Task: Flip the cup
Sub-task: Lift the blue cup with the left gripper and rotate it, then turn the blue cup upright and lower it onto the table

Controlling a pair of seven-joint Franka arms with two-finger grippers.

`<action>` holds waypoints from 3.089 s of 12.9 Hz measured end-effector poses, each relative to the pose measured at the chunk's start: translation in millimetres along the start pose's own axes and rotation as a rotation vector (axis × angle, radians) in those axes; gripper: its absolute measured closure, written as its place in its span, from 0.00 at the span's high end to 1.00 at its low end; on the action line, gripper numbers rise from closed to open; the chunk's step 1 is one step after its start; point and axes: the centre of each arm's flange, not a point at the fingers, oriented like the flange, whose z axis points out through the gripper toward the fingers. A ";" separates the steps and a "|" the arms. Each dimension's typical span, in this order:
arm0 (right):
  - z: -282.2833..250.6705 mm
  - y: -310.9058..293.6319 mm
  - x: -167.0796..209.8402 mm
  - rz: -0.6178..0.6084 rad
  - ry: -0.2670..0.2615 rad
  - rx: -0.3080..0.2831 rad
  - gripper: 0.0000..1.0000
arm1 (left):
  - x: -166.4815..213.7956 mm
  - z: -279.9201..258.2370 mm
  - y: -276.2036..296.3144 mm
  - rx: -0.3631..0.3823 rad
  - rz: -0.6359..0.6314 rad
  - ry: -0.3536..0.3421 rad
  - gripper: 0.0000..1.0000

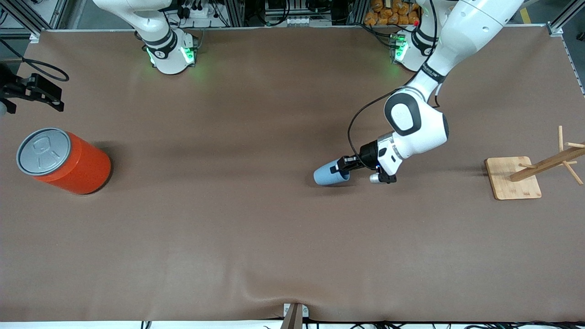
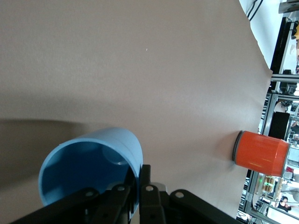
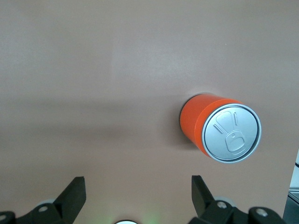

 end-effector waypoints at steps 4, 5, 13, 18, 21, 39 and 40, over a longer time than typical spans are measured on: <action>0.3 1.8 0.2 0.004 0.000 0.017 1.00 | 10.5 -4.3 31.2 0.037 -0.024 -0.002 0.05; 0.4 2.8 0.1 0.006 0.001 0.034 1.00 | 12.2 -4.9 43.7 0.044 -0.022 -0.011 0.05; -0.3 4.7 -0.8 0.009 -0.002 0.038 1.00 | 8.3 -9.2 125.7 0.412 0.033 -0.049 0.05; -0.3 4.5 -1.1 0.009 -0.004 0.042 1.00 | -9.3 -14.3 169.6 0.626 0.114 -0.087 0.05; -0.1 6.1 -1.4 0.012 -0.005 0.044 1.00 | -36.6 1.1 187.4 0.736 0.127 -0.050 0.05; 0.6 7.6 -1.7 0.015 -0.009 0.047 1.00 | -124.2 142.0 132.5 0.984 0.083 0.084 0.05; 0.8 7.6 -1.9 0.015 -0.011 0.047 1.00 | -124.5 145.8 127.9 0.990 0.079 0.079 0.05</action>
